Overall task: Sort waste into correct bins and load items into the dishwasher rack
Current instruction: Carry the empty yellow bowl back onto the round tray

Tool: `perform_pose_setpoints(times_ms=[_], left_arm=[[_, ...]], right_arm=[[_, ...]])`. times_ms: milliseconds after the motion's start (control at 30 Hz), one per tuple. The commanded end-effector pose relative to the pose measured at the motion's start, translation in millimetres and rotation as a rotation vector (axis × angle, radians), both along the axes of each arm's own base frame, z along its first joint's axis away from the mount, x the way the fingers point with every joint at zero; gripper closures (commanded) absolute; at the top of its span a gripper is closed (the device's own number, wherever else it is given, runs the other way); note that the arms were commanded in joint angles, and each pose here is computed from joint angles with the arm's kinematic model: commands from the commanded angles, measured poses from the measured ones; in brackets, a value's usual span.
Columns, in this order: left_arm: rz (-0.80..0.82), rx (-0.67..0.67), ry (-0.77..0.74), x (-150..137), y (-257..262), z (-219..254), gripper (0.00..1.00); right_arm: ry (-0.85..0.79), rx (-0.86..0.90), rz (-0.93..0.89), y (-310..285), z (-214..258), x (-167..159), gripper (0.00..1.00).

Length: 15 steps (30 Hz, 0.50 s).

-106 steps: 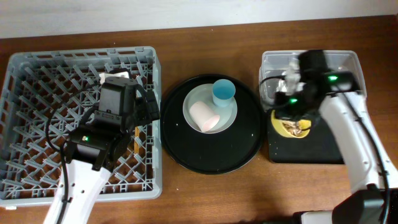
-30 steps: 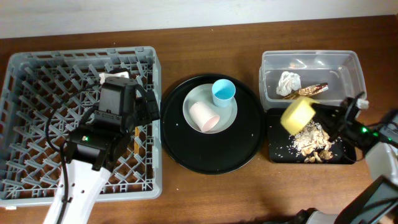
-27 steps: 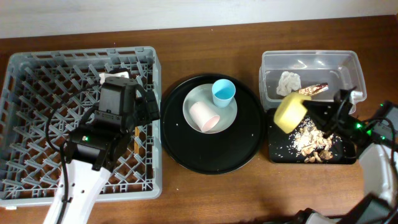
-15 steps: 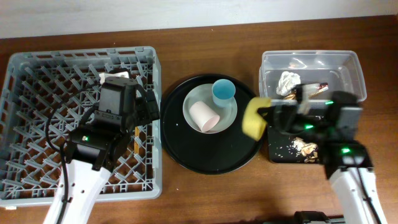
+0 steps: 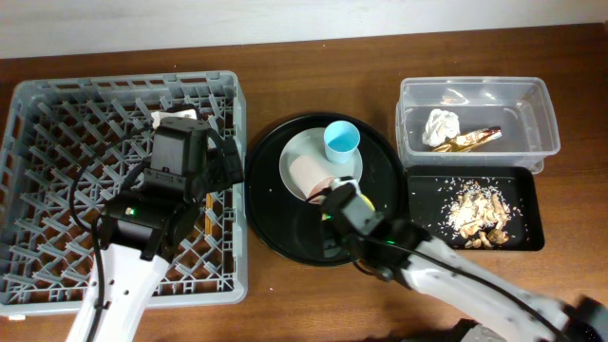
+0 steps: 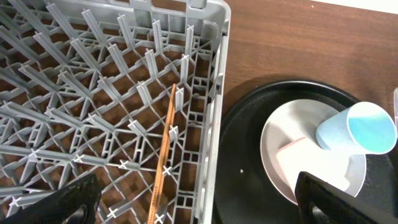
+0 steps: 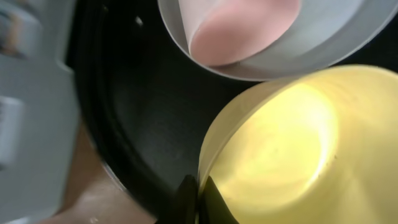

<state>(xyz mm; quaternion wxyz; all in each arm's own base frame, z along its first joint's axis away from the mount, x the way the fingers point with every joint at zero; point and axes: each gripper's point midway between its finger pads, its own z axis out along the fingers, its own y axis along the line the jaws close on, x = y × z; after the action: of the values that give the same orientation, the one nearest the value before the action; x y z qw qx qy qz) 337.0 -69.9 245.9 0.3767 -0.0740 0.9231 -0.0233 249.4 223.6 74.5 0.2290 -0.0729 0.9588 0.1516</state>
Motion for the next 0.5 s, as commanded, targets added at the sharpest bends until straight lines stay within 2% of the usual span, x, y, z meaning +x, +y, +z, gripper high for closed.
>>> perform_pose_setpoints(times_ms=[0, 133, 167, 233, 300, 400, 467], left_arm=[[0.0, -0.007, -0.016, 0.1, 0.6, 6.5, 0.01], [0.0, -0.007, -0.016, 0.1, 0.6, 6.5, 0.01], [0.0, -0.007, -0.015, 0.1, 0.6, 6.4, 0.01], [0.0, -0.007, -0.016, 0.1, 0.6, 6.5, 0.01], [0.0, -0.007, -0.015, 0.1, 0.6, 6.4, 0.01], [0.0, -0.007, -0.015, 0.1, 0.6, 6.4, 0.01], [0.0, -0.007, -0.016, 0.1, 0.6, 6.5, 0.01]], right_arm=[[0.009, -0.031, 0.018, 7.3, -14.7, 3.3, 0.93], [0.007, -0.018, 0.023, 10.0, -11.8, 3.8, 0.69], [-0.001, -0.01, 0.024, 10.9, -5.3, 4.6, 0.58], [-0.024, -0.012, 0.049, 11.8, 15.1, 6.0, 0.5], [-0.064, -0.034, 0.095, 11.4, 42.5, 8.9, 0.36], [-0.116, -0.063, 0.141, 5.1, 92.4, 21.7, 0.32], [-0.137, -0.064, 0.108, -5.8, 119.3, 35.8, 0.4]])
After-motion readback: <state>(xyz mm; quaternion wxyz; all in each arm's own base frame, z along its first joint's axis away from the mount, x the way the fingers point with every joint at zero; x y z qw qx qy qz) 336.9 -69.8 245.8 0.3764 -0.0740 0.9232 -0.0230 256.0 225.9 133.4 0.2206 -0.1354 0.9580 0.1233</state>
